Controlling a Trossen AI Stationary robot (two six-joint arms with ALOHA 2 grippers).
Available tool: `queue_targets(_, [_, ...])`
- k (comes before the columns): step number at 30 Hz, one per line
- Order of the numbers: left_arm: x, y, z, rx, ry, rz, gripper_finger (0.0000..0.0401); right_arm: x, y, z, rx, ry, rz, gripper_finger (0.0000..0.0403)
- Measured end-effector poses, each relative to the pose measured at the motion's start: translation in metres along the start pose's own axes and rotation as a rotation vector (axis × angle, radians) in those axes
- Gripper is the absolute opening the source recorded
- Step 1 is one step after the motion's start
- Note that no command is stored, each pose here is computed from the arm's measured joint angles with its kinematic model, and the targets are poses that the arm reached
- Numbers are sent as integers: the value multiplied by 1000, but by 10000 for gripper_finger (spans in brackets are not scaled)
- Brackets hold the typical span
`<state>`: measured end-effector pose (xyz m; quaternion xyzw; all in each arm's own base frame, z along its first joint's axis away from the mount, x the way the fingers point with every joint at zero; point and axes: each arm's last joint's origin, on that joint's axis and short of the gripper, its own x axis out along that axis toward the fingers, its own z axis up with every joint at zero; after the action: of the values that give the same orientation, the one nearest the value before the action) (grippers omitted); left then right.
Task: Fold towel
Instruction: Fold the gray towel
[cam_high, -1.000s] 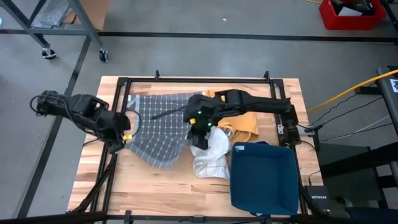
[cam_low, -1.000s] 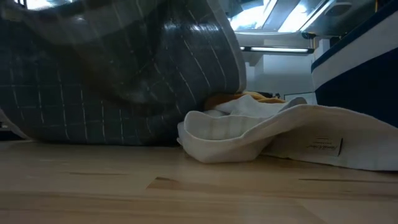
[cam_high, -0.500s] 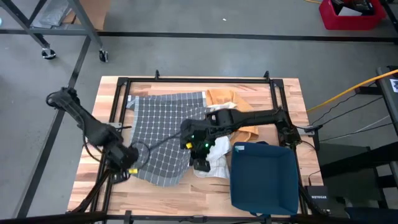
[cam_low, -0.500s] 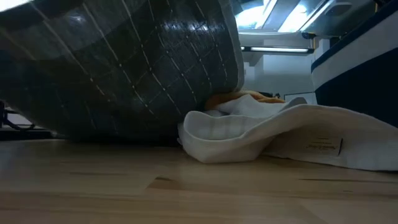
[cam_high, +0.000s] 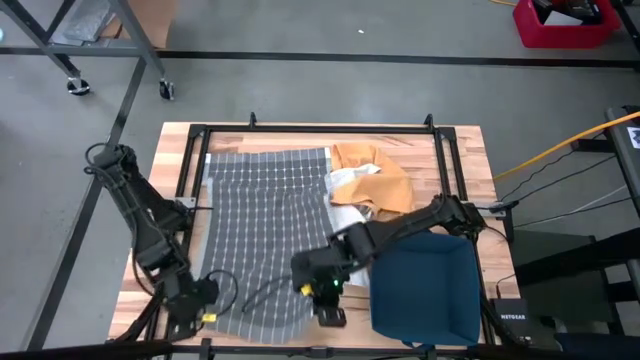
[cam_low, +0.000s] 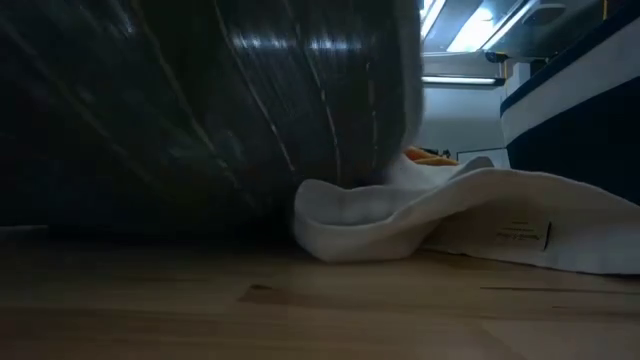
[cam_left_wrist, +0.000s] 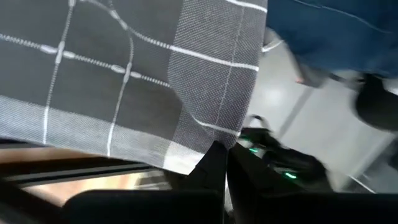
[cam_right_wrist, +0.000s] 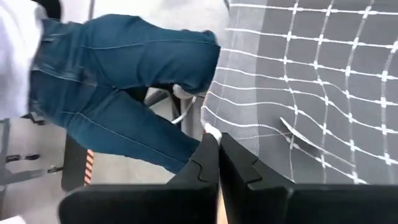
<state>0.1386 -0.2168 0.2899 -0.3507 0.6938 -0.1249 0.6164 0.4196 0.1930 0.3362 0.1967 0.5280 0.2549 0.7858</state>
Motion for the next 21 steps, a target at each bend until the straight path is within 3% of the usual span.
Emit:
queue_targets(5, [6, -17, -18, 10, 14, -130, 0, 12, 27, -4, -77, -64, 38, 1])
queue_targets(11, [9, -24, -34, -44, 37, -182, 0, 20, 50, -10, -80, -132, 34, 1])
queue_targets(17, [11, -23, -38, 5, 8, -170, 0, 23, 56, -9, -84, -227, -37, 1])
queue_targets(21, [11, -14, -33, 120, -187, -70, 0, 20, 50, -5, -81, -287, -138, 1])
